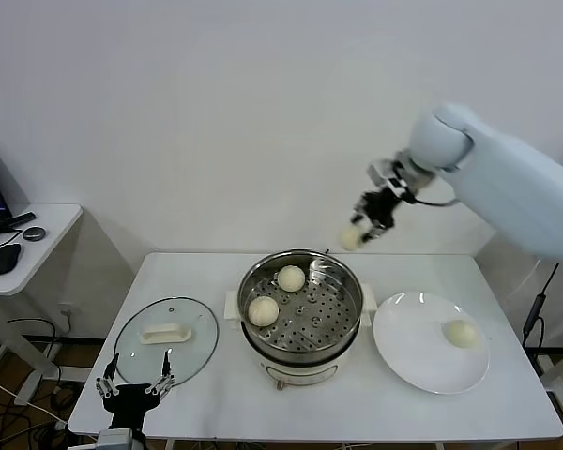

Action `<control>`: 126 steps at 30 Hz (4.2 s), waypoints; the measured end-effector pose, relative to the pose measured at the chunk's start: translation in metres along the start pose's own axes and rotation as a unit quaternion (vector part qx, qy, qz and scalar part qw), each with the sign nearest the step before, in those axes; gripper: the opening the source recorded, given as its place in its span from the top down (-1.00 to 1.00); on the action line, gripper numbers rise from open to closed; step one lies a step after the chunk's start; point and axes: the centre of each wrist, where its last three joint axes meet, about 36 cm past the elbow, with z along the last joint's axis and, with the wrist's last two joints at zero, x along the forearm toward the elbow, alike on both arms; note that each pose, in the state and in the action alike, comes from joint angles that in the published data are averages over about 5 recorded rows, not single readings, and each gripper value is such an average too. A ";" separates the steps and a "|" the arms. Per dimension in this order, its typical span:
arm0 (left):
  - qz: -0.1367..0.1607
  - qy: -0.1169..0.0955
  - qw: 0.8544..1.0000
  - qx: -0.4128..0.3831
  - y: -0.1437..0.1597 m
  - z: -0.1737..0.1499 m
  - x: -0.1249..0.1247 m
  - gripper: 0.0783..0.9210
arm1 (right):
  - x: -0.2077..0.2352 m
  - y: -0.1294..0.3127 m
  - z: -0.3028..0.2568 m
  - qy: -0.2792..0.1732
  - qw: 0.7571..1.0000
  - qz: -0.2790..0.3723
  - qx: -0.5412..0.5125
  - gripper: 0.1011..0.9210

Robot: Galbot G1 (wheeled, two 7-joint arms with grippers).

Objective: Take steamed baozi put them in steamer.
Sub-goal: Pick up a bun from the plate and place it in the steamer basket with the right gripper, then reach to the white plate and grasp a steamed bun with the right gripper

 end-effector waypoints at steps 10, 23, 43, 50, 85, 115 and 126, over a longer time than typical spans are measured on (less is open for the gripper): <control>-0.003 -0.002 1.000 0.005 -0.001 -0.001 -0.002 -0.77 | -0.036 -0.042 -0.059 -0.073 0.966 -0.037 0.247 0.22; -0.005 0.002 1.000 0.008 -0.003 0.002 -0.003 -0.77 | -0.104 -0.016 -0.088 -0.097 0.889 -0.120 0.431 0.21; -0.005 -0.001 1.000 0.012 -0.003 -0.002 -0.001 -0.77 | -0.190 0.014 -0.123 -0.124 0.828 -0.182 0.515 0.19; -0.005 -0.002 1.000 0.013 -0.003 -0.002 -0.002 -0.77 | -0.198 0.012 -0.128 -0.125 0.823 -0.184 0.522 0.07; 0.019 0.011 1.000 0.010 0.002 0.002 -0.005 -0.77 | 0.005 0.085 0.085 0.064 0.994 0.003 -0.090 -0.76; 0.015 0.054 0.998 0.001 0.005 0.027 -0.006 -0.77 | -0.107 0.217 0.226 0.158 0.946 -0.105 -0.264 -0.76; 0.016 0.058 0.998 -0.001 0.005 0.029 -0.006 -0.77 | -0.142 0.241 0.234 0.166 0.941 -0.126 -0.268 -0.76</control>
